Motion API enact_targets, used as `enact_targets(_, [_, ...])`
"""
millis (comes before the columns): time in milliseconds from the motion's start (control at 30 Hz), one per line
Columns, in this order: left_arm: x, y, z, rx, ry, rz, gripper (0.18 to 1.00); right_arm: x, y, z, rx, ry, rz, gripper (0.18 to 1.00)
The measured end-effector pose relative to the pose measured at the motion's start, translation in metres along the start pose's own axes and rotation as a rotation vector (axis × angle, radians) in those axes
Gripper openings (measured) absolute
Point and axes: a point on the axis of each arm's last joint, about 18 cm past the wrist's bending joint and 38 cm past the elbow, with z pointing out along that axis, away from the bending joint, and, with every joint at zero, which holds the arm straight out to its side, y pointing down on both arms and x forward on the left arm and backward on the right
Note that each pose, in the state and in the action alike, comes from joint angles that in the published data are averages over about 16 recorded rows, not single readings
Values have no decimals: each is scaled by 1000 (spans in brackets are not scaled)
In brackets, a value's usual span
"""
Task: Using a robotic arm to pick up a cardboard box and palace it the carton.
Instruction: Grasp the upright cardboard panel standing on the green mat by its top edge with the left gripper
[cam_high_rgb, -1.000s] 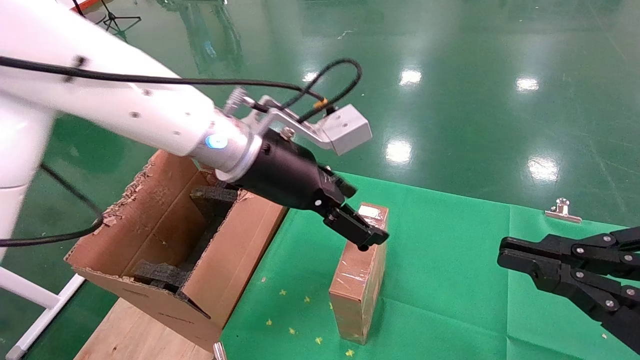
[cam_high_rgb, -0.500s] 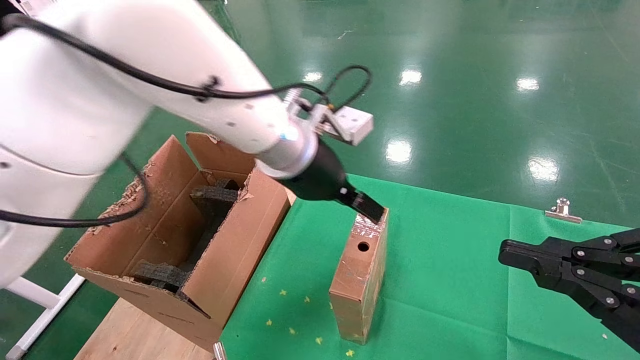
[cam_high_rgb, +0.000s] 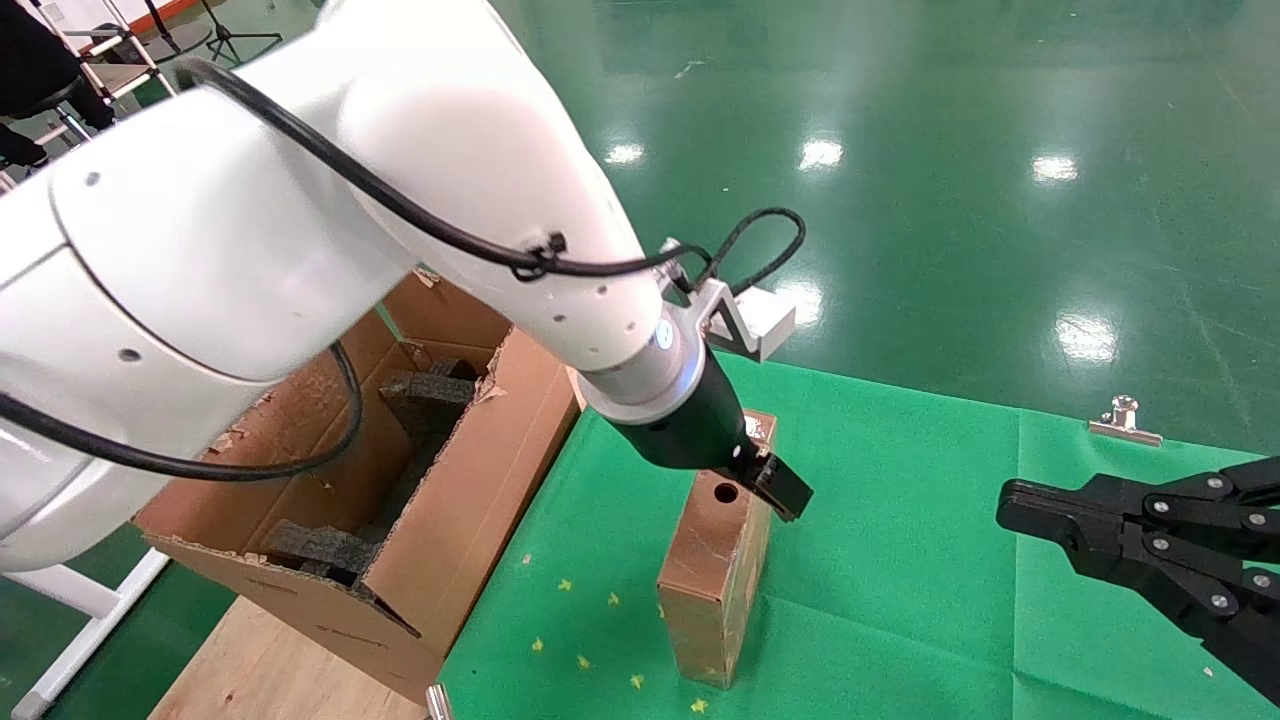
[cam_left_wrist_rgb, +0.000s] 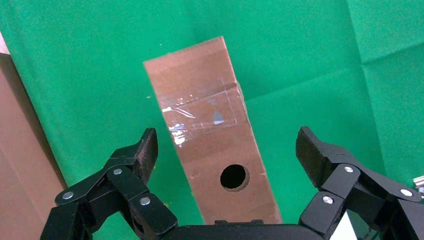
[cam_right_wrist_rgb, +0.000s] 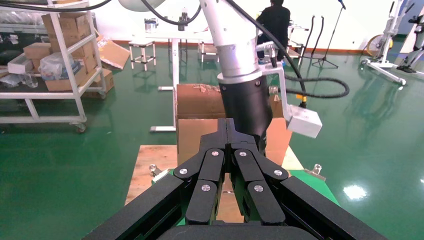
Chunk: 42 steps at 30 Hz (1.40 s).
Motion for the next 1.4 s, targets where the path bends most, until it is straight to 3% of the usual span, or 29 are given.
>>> enact_targets(767, [3,5,11,-30,-37,17,988,0,0,0,0,0,0,220])
enact_targets(1000, [2,5,11,-28,-34,13,944,0,0,0,0,0,0,288])
enact_targets(1400, [2,4,10,-24,-30,13,759,0,0,0,0,0,0,504])
